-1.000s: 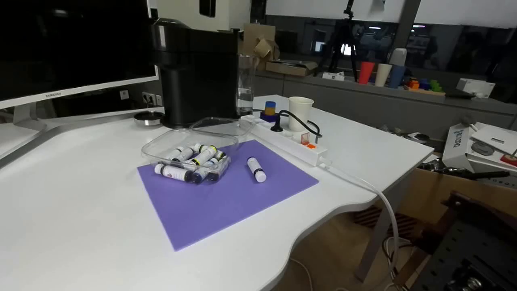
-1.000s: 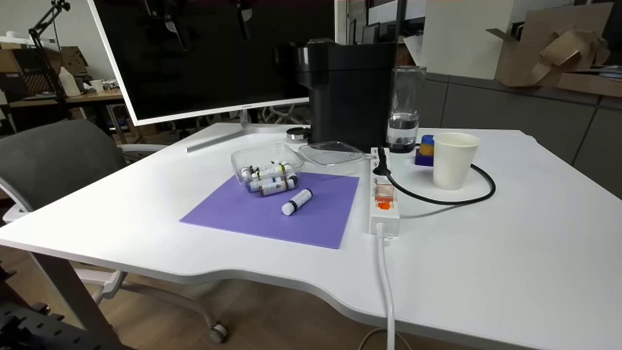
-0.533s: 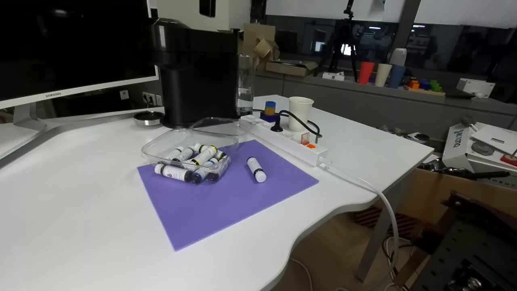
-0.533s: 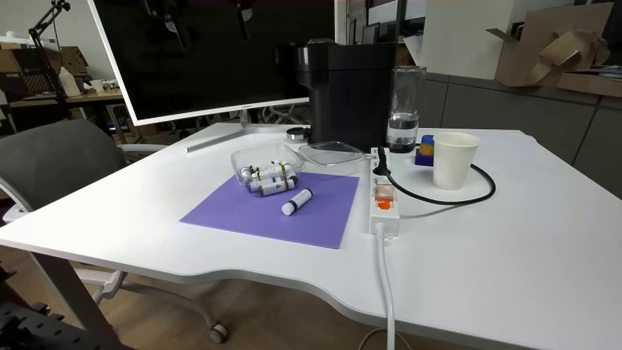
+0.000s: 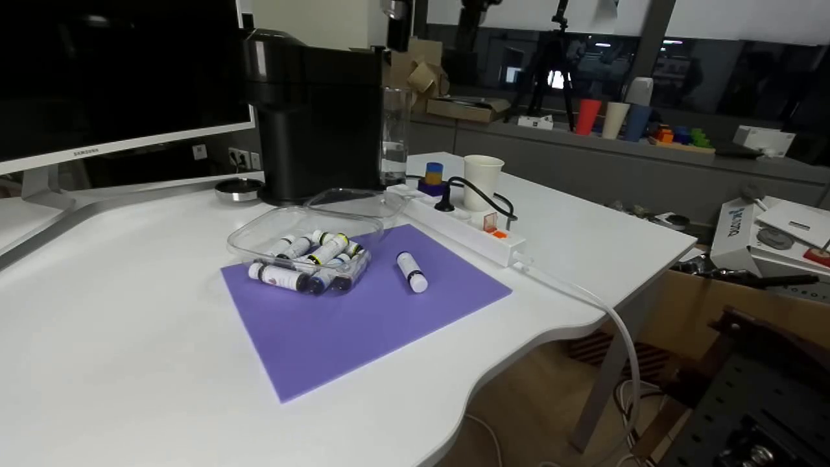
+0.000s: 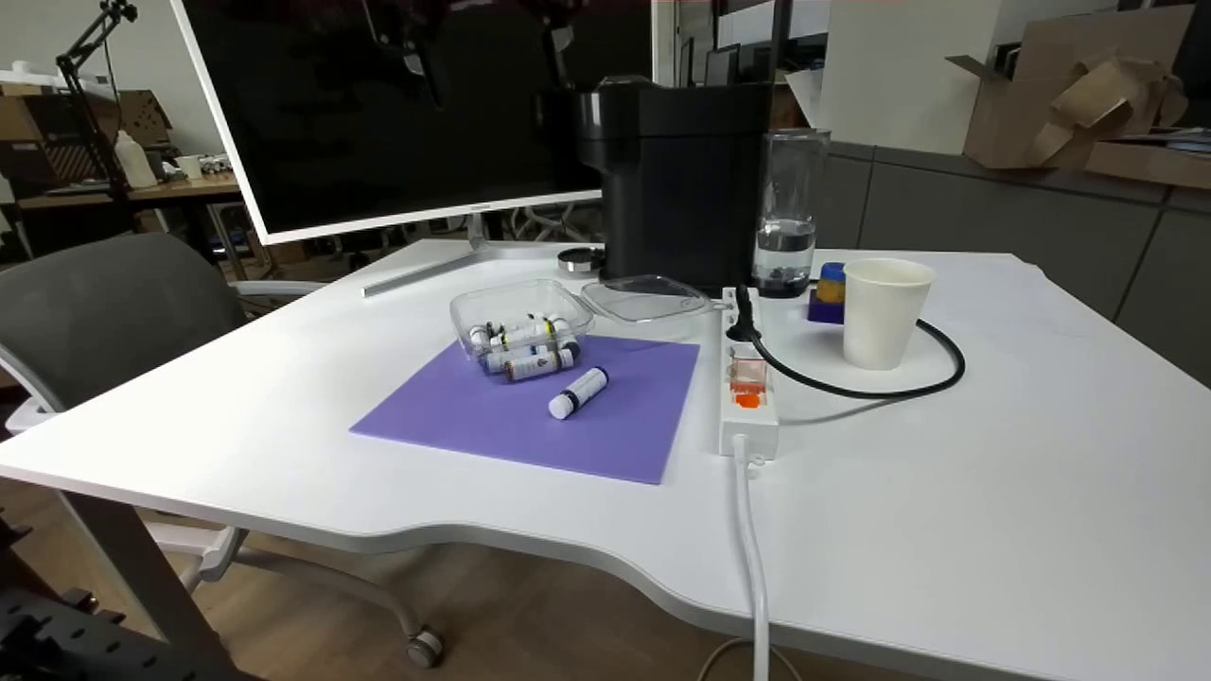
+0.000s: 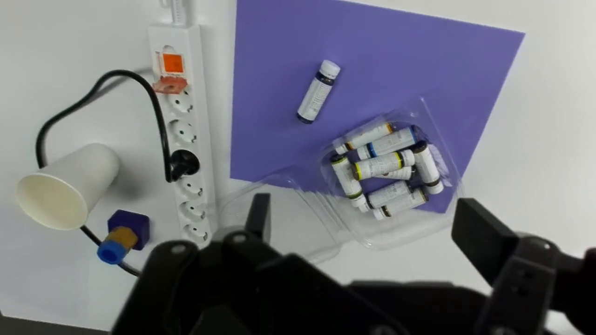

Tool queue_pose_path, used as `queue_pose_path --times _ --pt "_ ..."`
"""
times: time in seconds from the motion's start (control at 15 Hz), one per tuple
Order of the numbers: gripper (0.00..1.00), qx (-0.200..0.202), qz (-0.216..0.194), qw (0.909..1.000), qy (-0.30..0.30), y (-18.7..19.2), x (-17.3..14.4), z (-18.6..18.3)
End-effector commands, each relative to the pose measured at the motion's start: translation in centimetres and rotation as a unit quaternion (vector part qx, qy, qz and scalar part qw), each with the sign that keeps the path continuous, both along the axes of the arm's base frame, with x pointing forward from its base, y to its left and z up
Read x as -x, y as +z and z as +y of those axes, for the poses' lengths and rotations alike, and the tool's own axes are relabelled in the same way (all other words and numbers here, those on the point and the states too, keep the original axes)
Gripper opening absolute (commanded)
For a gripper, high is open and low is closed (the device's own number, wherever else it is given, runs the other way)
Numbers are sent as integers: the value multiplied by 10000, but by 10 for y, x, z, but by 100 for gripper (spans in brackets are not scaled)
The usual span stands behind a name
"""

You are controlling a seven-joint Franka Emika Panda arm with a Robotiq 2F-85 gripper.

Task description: Switch off the extension cord

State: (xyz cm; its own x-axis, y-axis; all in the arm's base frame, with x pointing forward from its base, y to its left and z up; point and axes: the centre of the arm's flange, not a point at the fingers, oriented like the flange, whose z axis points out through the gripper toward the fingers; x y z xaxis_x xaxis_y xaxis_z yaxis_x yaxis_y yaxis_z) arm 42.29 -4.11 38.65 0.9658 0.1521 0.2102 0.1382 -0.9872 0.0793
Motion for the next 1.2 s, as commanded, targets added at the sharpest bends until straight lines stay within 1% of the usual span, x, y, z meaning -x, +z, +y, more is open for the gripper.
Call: queue_pose_path --times 0.0,0.2,0.27,0.33,0.6,0.8,1.0,1.07,1.13 --pt "100 -2 39 9991 -419 -20 -6 -54" --pt "100 -87 107 9974 -704 -41 -10 -97" --pt "84 -119 132 9971 -734 -49 -11 -108" --pt "75 -115 152 9970 -745 -58 -13 -119" --pt "45 -136 239 9967 -762 -95 -23 -148" --pt "25 -184 355 9975 -588 -120 -32 -162" --pt "5 -154 496 9986 -51 -139 -43 -173" --pt "1 -151 543 9983 143 -145 -47 -176" --pt "0 -168 611 9974 339 -151 -51 -179"
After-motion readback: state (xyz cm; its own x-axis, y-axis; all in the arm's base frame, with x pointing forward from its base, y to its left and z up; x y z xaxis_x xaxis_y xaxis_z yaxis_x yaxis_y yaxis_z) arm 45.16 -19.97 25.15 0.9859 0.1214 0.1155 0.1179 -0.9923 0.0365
